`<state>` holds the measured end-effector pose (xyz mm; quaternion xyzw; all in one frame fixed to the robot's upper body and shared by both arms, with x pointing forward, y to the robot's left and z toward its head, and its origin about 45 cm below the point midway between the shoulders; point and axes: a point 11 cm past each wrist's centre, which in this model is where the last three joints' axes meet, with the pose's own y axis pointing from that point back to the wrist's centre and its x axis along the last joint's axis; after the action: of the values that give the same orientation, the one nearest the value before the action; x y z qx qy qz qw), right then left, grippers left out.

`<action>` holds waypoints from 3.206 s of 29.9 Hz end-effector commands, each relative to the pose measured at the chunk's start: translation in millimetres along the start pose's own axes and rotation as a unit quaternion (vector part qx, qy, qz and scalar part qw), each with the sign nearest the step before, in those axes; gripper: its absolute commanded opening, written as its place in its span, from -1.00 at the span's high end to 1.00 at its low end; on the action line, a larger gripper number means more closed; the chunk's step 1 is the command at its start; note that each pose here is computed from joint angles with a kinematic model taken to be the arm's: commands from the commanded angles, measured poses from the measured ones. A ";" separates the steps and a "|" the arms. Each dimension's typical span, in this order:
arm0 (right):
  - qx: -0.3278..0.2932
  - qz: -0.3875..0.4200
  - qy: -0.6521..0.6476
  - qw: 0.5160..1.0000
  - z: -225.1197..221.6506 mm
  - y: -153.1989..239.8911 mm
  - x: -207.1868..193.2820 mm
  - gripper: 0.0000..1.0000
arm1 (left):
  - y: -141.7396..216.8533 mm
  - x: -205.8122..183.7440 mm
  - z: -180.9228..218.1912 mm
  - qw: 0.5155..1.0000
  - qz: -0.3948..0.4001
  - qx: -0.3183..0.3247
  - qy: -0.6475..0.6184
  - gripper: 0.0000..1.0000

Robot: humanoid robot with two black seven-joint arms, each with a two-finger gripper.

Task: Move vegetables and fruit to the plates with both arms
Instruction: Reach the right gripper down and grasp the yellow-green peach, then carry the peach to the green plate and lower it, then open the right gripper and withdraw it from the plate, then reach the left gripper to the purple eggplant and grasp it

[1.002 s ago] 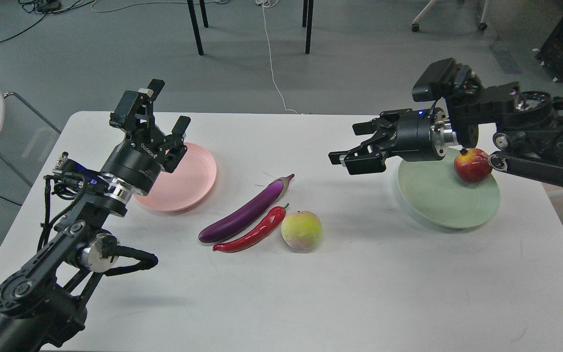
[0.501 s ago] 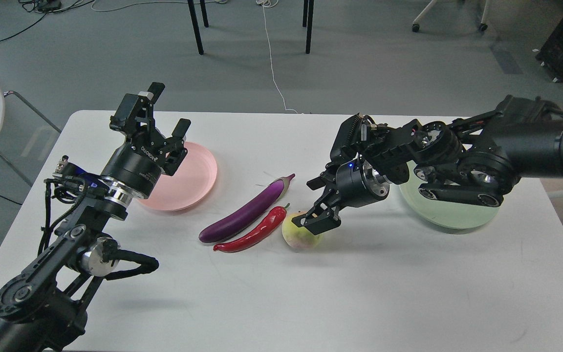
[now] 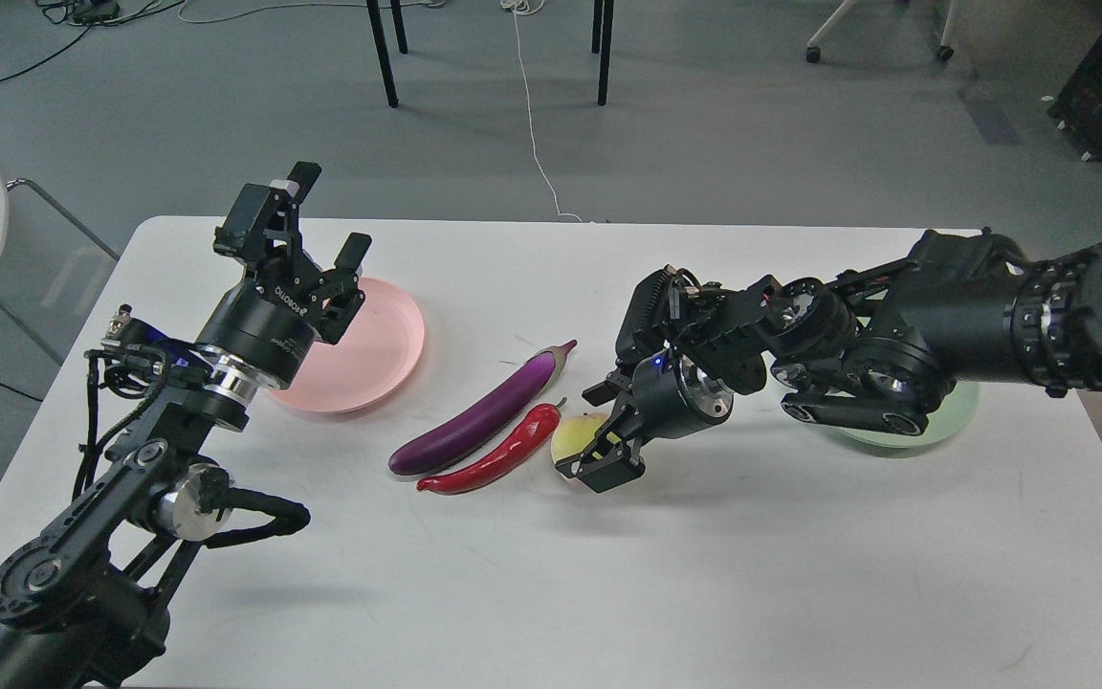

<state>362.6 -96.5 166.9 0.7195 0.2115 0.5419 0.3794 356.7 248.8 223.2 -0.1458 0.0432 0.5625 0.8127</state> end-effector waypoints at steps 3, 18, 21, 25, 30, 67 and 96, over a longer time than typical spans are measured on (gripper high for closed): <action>0.001 -0.002 0.002 1.000 -1.7 -10.5 -2.1 -0.82 | -0.1 1.6 1.2 1.000 0.002 -0.001 -0.001 -0.96; -0.068 0.042 0.011 0.997 41.9 60.1 33.2 0.41 | 0.8 5.9 3.8 1.000 0.004 -0.001 -0.006 -0.96; -0.104 0.060 -0.015 0.993 63.6 100.9 23.8 0.41 | 0.6 5.1 4.0 1.000 0.004 -0.002 -0.005 -0.96; -0.165 0.056 -0.049 0.984 94.4 152.4 -16.5 0.38 | -0.3 3.6 3.9 1.000 0.002 -0.003 -0.003 -0.96; -0.200 0.018 -0.079 0.976 106.5 182.2 -81.4 0.37 | -0.1 1.8 2.1 1.000 0.001 -0.002 -0.001 -0.96; -0.166 0.492 -0.506 0.689 133.0 245.8 -81.5 -0.94 | -1.4 -7.1 10.2 1.000 -0.020 -0.009 -0.009 -0.96; 0.080 0.512 -0.800 0.302 87.7 211.5 -204.0 -0.95 | -25.6 -46.5 -75.8 0.542 -0.488 0.097 -0.677 -0.94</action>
<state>357.2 -396.3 190.6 0.7910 -0.5609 -0.2386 -0.0524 354.1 177.7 174.6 0.3345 -0.5402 0.0181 0.7720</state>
